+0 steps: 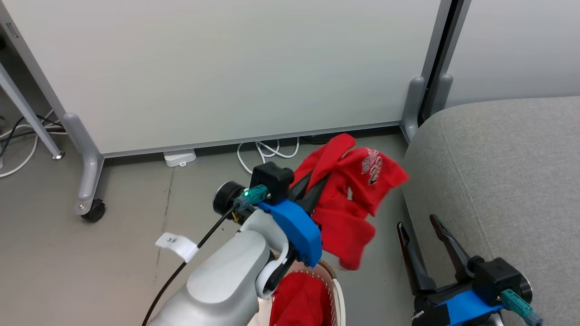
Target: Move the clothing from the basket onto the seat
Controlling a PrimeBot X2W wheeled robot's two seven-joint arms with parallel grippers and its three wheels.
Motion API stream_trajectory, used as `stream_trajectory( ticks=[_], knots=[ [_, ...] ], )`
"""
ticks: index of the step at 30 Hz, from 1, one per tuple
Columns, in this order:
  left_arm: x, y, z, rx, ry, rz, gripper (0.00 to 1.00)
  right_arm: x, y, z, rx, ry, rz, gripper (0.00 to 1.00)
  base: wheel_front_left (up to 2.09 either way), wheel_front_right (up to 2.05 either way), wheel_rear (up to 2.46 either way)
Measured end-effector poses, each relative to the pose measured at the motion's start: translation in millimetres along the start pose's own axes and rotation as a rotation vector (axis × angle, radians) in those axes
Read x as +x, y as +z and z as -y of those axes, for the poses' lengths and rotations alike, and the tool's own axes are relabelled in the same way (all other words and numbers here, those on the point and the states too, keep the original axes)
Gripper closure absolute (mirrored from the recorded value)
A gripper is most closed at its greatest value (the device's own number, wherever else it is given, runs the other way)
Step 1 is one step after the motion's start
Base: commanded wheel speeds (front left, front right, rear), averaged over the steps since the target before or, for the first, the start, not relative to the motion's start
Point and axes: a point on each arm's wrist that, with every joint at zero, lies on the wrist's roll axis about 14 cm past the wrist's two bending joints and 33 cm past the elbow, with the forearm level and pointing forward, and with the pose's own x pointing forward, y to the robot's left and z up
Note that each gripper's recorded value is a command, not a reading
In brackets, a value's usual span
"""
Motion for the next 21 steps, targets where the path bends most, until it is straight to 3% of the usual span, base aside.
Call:
stream_trajectory(
  ticks=[21],
  knots=[
    [15, 4, 19, 0.015, -0.053, -0.027, 1.0, -4, -2, -1, 0.01, 0.0, -0.008, 0.0, 0.0, 0.0, 0.0]
  ],
)
